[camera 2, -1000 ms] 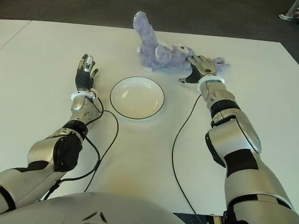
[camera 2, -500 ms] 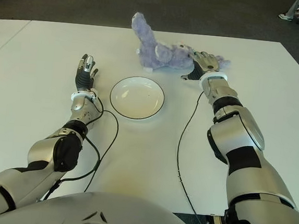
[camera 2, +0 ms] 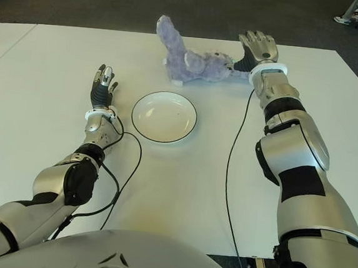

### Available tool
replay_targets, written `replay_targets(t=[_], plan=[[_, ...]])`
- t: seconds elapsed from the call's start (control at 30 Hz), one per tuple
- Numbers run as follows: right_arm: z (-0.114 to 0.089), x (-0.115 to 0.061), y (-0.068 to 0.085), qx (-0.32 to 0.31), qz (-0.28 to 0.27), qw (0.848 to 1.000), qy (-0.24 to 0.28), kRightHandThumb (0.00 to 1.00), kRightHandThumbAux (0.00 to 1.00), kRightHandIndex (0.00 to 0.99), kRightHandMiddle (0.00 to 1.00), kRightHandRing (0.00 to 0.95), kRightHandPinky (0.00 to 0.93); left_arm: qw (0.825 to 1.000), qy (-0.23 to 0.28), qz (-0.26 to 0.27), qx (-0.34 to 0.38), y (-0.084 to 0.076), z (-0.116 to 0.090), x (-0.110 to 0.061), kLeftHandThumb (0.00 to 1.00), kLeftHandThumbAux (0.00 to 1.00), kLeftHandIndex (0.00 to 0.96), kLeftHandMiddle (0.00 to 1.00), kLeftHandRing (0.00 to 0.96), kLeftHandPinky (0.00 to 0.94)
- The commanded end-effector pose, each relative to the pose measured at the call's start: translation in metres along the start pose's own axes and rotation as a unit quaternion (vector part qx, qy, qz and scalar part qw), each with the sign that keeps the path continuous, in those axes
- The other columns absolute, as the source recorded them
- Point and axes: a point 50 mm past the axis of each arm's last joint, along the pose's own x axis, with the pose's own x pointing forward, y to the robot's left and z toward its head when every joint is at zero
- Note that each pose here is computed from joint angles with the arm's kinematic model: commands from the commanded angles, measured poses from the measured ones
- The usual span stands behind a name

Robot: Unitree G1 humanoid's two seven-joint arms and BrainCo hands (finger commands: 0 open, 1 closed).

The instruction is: Put the doll into the plate.

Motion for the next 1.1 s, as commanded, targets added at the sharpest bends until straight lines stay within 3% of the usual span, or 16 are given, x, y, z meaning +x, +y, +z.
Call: replay_targets(t=[0.03,0.43,0.8,1.1], plan=[[0.006,0.005,-0.011,0.02,-0.02,1.0,-0.001,0.216,0.396,0.0,0.0,0.0,0.0,0.97,0.228,0.087,0.01,0.05,-0.092,-0.077,0.0,0.474,0.003,0.031,0.018,0.019],[0.02,0.011,-0.016,0.013,-0.014,1.0,-0.006,0.242,0.389,0.0,0.0,0.0,0.0,0.969,0.229,0.093,0.005,0.05,-0.092,-0.076,0.0,0.452,0.007,0.031,0.02,0.027],[0.055,0.018,-0.02,0.019,0.008,1.0,-0.021,0.27,0.38,0.0,0.0,0.0,0.0,0.971,0.223,0.088,0.011,0.05,-0.092,-0.077,0.0,0.458,0.011,0.033,0.022,0.023],[0.078,0.017,-0.012,0.045,0.037,0.998,-0.033,0.314,0.395,0.0,0.0,0.0,0.0,0.97,0.225,0.09,0.017,0.049,-0.093,-0.079,0.0,0.445,0.007,0.028,0.018,0.026]])
